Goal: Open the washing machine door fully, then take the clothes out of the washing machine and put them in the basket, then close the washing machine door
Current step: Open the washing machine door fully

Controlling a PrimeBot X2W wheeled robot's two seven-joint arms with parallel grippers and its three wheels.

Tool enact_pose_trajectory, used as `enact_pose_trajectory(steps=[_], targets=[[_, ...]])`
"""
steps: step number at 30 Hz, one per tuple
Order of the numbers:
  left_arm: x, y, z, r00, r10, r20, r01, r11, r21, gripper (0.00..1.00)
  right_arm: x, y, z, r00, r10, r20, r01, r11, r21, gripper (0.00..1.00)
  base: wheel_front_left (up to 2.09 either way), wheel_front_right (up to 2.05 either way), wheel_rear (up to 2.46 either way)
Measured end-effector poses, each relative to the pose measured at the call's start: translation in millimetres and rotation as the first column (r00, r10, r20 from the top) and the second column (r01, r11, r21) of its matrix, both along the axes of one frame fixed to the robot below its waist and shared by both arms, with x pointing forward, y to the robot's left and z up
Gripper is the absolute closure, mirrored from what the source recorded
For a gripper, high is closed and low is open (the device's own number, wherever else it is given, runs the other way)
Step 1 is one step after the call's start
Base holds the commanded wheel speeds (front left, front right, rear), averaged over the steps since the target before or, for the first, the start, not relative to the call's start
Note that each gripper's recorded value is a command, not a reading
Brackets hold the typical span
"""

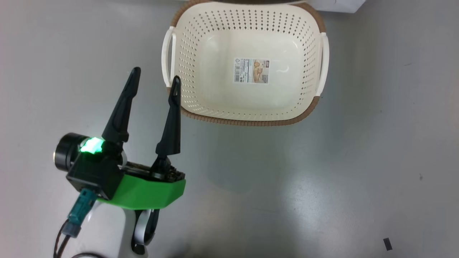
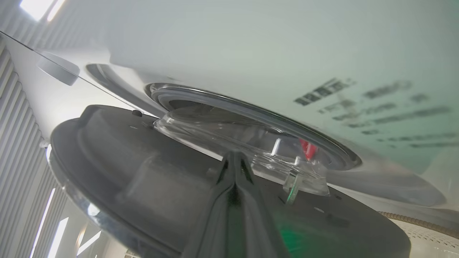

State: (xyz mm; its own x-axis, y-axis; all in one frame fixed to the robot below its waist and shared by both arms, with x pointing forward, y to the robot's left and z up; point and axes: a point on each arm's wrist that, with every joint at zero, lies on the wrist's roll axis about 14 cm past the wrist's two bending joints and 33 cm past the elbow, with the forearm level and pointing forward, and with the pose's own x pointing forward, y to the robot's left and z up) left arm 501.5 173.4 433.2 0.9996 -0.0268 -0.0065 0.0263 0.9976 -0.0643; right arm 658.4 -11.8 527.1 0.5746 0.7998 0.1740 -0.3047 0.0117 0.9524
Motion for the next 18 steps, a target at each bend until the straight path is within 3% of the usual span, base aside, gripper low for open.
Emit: enact_pose_trajectory(steps=[18], targets=[[-3.2, 0.6, 27.3, 0.999, 0.007, 0.052, -0.006, 1.000, -0.014, 0.00, -44.0, 9.5, 6.4, 0.995, 0.098, -0.024, -0.099, 0.994, -0.037, 1.00, 0.00, 0.00, 0.00]])
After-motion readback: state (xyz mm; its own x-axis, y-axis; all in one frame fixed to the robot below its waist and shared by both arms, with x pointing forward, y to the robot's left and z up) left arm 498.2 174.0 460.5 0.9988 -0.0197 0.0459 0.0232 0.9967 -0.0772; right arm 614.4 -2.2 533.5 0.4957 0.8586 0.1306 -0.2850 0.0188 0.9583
